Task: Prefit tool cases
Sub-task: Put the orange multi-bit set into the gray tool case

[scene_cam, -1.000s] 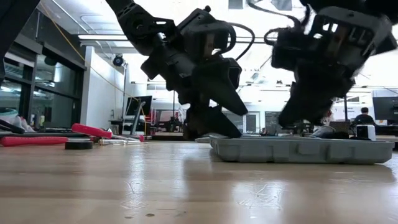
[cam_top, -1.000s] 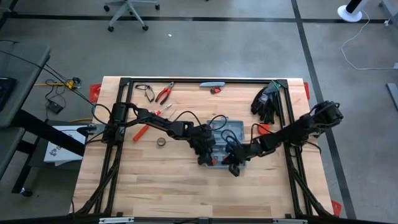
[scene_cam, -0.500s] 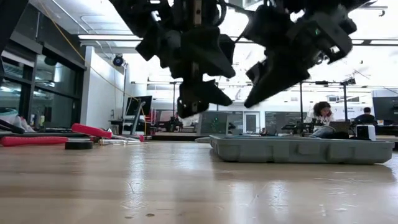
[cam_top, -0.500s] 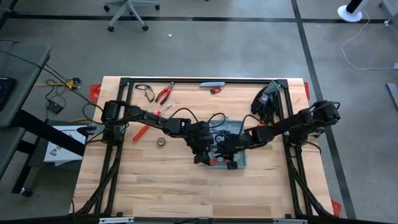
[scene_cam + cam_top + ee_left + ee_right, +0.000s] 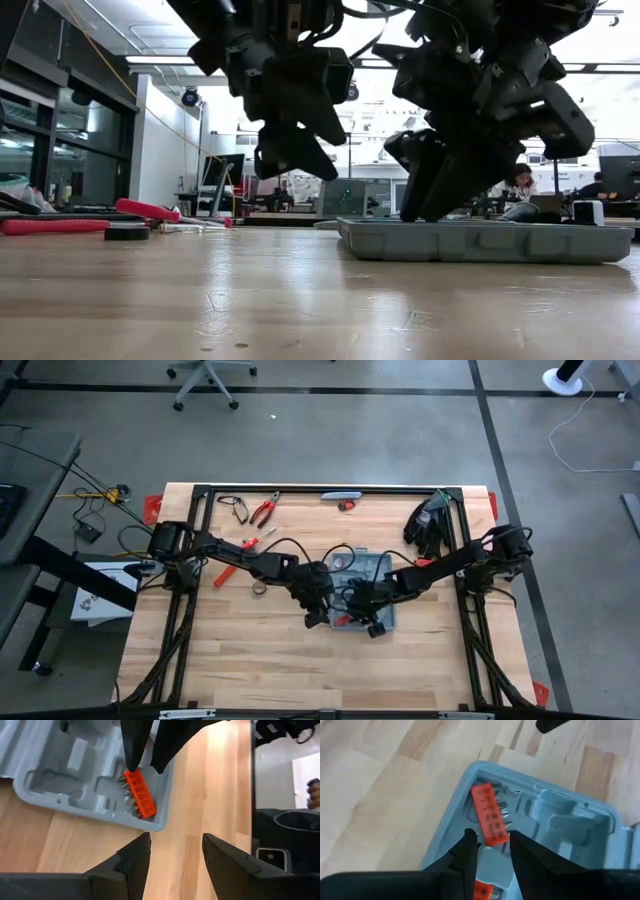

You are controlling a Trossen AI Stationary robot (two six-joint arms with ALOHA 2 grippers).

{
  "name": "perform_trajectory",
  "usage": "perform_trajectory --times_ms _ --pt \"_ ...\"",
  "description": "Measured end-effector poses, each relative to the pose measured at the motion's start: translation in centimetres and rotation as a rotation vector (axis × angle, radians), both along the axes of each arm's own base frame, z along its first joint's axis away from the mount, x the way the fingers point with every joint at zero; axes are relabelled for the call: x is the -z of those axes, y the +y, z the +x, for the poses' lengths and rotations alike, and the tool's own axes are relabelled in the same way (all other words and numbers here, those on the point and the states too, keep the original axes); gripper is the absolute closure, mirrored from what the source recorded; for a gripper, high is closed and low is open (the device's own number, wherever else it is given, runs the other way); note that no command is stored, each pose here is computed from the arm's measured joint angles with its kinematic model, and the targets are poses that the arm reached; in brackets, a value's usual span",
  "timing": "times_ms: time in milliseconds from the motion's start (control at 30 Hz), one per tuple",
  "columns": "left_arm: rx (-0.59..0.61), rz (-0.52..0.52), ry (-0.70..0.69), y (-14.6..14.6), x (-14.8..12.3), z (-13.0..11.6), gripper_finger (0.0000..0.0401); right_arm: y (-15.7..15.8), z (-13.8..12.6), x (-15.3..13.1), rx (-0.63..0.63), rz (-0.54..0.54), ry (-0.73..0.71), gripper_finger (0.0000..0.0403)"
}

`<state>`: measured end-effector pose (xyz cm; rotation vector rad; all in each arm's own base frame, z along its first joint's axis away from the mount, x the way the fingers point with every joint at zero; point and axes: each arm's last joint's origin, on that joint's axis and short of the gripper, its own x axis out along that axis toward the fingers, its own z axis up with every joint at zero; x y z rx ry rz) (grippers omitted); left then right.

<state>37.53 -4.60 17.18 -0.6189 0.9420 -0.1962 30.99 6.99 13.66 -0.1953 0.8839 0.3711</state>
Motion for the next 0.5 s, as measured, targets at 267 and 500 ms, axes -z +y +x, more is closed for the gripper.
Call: perform_trajectory --times_ms 267,500 --pt "-0.025 0.043 0.005 -0.3 0.2 0.0 0.0229 0.3 0.6 -0.4 -0.057 -0.028 -0.098 0.0294" --pt "-0.021 0.06 0.005 -0.3 0.3 -0.1 0.0229 0.3 0.7 0.8 -0.059 -0.031 -0.056 0.0294"
